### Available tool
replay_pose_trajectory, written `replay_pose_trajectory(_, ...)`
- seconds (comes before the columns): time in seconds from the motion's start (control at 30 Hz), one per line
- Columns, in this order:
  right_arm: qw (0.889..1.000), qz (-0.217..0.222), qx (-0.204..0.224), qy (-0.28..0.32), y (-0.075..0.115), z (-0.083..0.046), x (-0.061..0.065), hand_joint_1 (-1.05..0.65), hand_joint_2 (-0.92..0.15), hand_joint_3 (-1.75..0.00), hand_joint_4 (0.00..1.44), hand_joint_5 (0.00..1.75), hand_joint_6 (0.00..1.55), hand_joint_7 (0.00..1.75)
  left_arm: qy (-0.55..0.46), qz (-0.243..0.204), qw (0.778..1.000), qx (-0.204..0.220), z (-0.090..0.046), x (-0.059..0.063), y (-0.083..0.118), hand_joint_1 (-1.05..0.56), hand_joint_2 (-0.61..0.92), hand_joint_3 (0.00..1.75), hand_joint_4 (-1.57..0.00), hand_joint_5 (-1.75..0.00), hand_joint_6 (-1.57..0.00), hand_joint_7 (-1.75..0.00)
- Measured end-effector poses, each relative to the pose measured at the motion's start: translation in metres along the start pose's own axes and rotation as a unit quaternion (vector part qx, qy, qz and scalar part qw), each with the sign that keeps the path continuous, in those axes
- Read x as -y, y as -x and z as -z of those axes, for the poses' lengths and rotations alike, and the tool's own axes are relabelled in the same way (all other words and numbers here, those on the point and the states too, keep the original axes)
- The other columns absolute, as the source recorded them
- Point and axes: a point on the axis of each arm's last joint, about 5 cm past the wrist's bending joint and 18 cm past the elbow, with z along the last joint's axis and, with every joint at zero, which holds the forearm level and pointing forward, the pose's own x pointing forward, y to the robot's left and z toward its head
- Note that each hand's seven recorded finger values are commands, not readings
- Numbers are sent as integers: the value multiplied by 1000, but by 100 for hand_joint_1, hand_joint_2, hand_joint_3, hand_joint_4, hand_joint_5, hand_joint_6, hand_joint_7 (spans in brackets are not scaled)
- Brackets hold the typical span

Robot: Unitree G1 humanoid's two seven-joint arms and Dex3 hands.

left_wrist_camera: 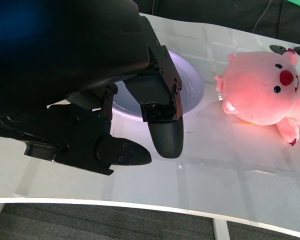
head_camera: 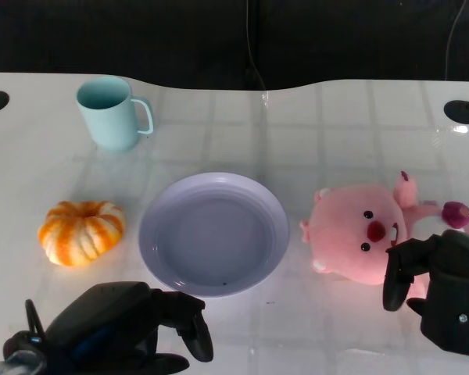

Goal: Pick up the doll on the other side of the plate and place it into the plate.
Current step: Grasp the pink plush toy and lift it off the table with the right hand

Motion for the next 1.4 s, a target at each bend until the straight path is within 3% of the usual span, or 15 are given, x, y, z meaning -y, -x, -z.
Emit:
replay_pose_trajectory(0.17, 999, 47, 16, -19, 2, 0, 2, -13, -88, -13, 74, 77, 84, 20, 0, 0, 1000, 0, 0, 0, 0, -19, 92, 25, -68, -148, -82, -82)
replay_pose_trajectory(0.33, 994, 104, 40, -20, 3, -1, -3, -31, -92, -10, 51, 56, 62, 2, -1, 0, 1000, 0, 0, 0, 0, -19, 92, 25, -69, -148, -82, -82)
replay_pose_trajectory(0.6, 985, 164, 47, 8, 4, 2, -3, -42, -92, -4, 25, 40, 35, 0, -3, 1, 1000, 3, 0, 0, 0, -20, 92, 25, -69, -147, -82, -82)
replay_pose_trajectory(0.8, 983, 176, 10, 45, 3, 5, -3, -53, -92, -4, 7, 32, 21, 0, -3, 1, 1000, 4, 0, 0, 0, -19, 92, 25, -70, -145, -83, -82)
replay_pose_trajectory(1.0, 983, 163, -40, 71, 4, 2, -1, -60, -91, -1, 0, 33, 16, 0, -4, 1, 1000, 5, 0, 0, 0, -19, 92, 25, -71, -146, -83, -81)
replay_pose_trajectory(1.27, 983, 141, -72, 95, -2, -2, 3, -61, -89, 0, 0, 33, 20, 2, -9, 0, 1000, 3, 0, -1, -2, -20, 92, 24, -70, -147, -83, -81)
replay_pose_trajectory(1.4, 985, 105, -101, 96, -12, 2, 2, -61, -91, -1, 0, 33, 21, 2, -20, 2, 1000, 6, -1, -1, -5, -20, 92, 24, -69, -145, -83, -81)
